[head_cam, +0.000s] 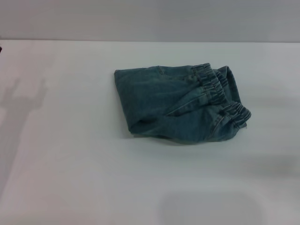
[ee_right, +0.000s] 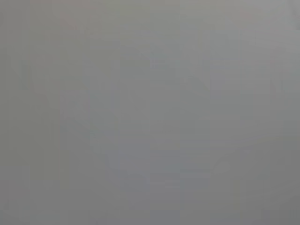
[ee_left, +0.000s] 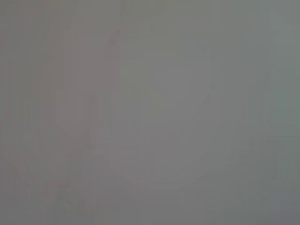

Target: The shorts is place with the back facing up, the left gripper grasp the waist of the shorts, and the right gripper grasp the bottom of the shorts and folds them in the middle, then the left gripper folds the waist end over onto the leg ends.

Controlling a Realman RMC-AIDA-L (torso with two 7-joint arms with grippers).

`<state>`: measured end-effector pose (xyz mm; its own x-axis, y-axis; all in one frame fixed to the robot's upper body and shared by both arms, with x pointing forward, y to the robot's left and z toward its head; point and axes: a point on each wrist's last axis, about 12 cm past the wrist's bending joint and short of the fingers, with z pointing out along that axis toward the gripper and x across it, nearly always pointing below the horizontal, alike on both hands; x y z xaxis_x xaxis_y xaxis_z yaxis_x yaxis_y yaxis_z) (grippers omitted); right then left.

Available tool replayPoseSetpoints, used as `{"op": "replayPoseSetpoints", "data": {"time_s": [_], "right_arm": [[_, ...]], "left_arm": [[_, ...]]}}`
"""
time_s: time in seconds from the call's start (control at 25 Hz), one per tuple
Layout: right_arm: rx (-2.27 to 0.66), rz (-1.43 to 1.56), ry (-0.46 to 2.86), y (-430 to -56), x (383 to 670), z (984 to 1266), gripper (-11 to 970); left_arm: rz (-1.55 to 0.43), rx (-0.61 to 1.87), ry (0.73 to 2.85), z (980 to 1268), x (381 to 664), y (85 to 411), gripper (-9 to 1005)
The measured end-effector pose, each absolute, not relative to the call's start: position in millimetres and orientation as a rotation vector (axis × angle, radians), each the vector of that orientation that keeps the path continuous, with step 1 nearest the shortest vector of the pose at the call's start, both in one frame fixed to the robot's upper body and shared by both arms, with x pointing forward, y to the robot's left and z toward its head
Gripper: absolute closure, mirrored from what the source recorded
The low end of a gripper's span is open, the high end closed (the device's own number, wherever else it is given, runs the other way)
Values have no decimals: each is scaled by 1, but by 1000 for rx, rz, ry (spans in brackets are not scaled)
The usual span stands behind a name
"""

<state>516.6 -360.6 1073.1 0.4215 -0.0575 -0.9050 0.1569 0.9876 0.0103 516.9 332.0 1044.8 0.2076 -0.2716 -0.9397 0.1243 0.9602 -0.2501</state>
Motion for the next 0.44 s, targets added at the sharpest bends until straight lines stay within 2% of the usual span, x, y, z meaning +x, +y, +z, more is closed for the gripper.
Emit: {"op": "replayPoseSetpoints", "data": {"time_s": [0.44], "right_arm": [[110,-134,1181,-360,528,1071,387]], "left_arm": [[-282,-149,1334,1041,508,332,241]]}}
